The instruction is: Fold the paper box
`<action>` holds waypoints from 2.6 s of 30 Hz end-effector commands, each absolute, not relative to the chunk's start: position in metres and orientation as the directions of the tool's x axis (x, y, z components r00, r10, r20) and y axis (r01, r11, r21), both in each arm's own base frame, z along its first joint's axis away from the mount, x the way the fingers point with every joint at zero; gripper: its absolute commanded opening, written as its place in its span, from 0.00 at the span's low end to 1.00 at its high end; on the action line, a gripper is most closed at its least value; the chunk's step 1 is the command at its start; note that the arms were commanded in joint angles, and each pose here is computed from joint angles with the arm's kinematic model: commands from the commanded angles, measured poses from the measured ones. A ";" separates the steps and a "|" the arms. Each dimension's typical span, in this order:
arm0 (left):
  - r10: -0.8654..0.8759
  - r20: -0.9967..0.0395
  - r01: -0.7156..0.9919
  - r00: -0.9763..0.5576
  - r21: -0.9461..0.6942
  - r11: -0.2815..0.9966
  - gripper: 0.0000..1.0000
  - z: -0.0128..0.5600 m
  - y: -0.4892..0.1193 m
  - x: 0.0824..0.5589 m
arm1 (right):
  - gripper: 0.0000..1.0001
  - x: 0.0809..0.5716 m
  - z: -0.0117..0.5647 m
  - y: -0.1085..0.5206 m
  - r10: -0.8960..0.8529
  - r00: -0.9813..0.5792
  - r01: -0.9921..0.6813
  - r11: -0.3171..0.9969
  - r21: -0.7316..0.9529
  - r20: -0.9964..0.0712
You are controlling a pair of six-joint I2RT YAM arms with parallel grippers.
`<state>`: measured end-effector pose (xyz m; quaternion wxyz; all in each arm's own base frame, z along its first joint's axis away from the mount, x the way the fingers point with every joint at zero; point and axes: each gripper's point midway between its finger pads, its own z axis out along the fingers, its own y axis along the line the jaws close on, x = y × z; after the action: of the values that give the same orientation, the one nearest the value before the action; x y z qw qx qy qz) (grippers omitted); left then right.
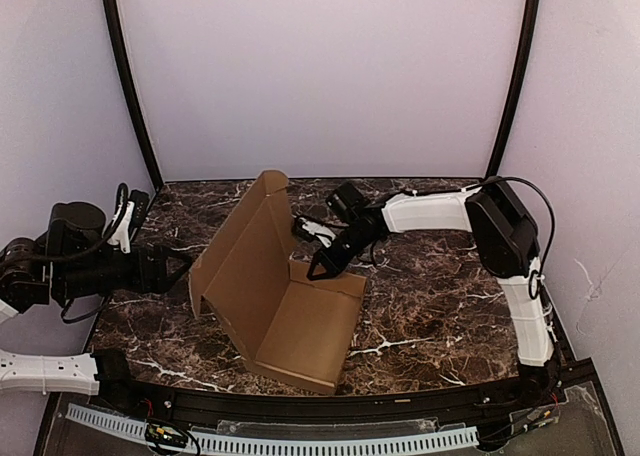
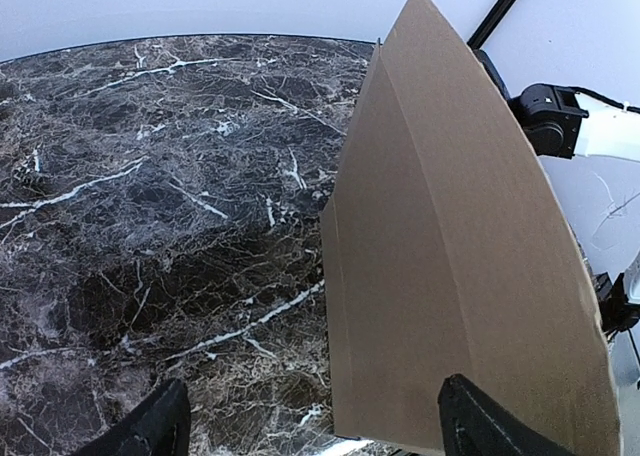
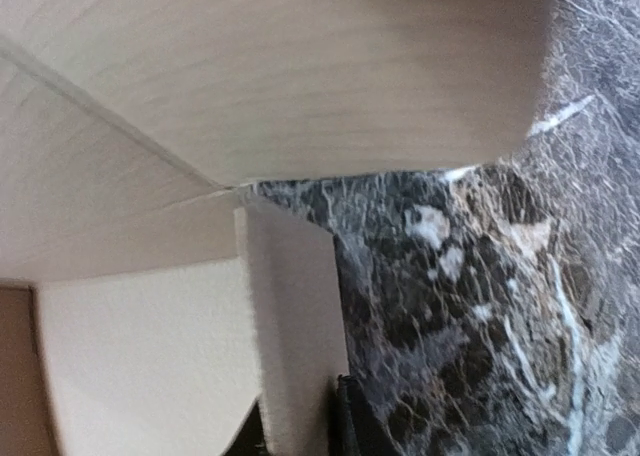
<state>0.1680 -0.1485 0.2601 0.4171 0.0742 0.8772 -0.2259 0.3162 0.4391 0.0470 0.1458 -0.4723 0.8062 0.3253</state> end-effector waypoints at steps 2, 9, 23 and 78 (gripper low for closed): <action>-0.051 -0.760 0.312 -0.648 -0.325 0.893 0.85 0.251 -0.144 0.166 | 0.03 0.324 0.063 0.425 -0.623 -0.529 -0.846 0.437 0.305 -0.576; -0.042 -0.765 0.305 -0.643 -0.306 0.902 0.85 0.242 -0.145 0.169 | 0.00 0.339 0.067 0.393 -0.461 -0.663 -0.696 0.669 0.261 -0.590; -0.013 -0.830 0.323 -0.558 -0.232 0.917 0.86 0.233 -0.170 0.201 | 0.00 0.340 0.073 0.325 -0.017 -0.747 -0.209 0.955 0.211 -0.664; 0.013 -0.857 0.237 -0.516 -0.128 0.963 0.25 0.189 -0.149 0.299 | 0.56 0.305 0.180 0.237 -0.132 -0.602 -0.309 0.948 0.078 -0.787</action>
<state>0.2881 -0.1470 0.1707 0.4725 0.0759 0.8733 -0.0914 0.2994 0.2637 0.1666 0.4107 -0.1056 0.8970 0.1250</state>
